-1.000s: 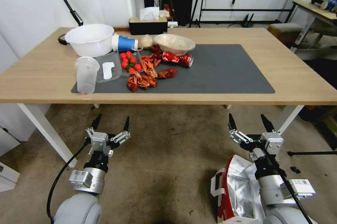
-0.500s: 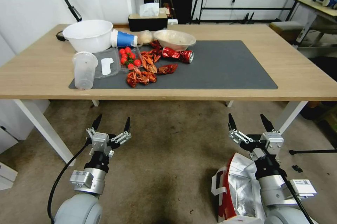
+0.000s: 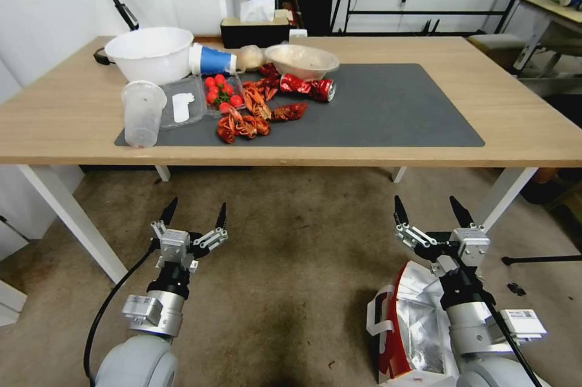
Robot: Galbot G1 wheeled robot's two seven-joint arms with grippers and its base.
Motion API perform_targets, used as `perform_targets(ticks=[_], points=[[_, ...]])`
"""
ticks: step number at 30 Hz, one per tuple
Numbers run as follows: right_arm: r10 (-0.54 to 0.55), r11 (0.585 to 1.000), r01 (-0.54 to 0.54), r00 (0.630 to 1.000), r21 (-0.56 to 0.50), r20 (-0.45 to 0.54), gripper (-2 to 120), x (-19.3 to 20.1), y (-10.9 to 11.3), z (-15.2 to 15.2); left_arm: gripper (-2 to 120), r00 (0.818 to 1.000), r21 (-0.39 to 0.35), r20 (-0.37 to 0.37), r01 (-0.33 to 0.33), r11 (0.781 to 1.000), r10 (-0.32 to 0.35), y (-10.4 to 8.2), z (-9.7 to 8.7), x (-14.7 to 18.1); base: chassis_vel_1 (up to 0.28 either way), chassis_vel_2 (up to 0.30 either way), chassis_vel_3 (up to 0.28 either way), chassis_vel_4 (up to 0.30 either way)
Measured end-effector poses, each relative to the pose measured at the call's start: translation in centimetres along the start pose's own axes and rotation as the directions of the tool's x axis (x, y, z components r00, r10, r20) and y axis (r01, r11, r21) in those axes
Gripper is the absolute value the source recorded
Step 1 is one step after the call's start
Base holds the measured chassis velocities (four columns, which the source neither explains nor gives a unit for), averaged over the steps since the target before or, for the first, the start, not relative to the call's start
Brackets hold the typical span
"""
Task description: Pick up the food delivery bag from the floor and place it on the table.
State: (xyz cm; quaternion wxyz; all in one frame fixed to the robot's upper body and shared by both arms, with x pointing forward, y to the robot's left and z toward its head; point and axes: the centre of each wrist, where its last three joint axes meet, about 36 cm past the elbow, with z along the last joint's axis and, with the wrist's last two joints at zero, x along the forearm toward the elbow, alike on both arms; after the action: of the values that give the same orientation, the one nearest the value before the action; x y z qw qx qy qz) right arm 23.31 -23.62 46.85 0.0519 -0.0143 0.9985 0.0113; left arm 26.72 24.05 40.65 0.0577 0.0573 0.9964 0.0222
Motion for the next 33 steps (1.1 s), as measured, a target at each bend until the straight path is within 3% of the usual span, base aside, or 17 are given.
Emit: perform_targets(ticks=[33], points=[[-0.029, 1.0, 0.029, 1.0, 0.0, -0.004, 100, -0.15, -0.19, 0.99, 98, 1.0, 0.007, -0.004, -0.01, 1.0, 0.01, -0.1, 0.5, 0.14, 0.0, 0.0, 0.0, 0.0]])
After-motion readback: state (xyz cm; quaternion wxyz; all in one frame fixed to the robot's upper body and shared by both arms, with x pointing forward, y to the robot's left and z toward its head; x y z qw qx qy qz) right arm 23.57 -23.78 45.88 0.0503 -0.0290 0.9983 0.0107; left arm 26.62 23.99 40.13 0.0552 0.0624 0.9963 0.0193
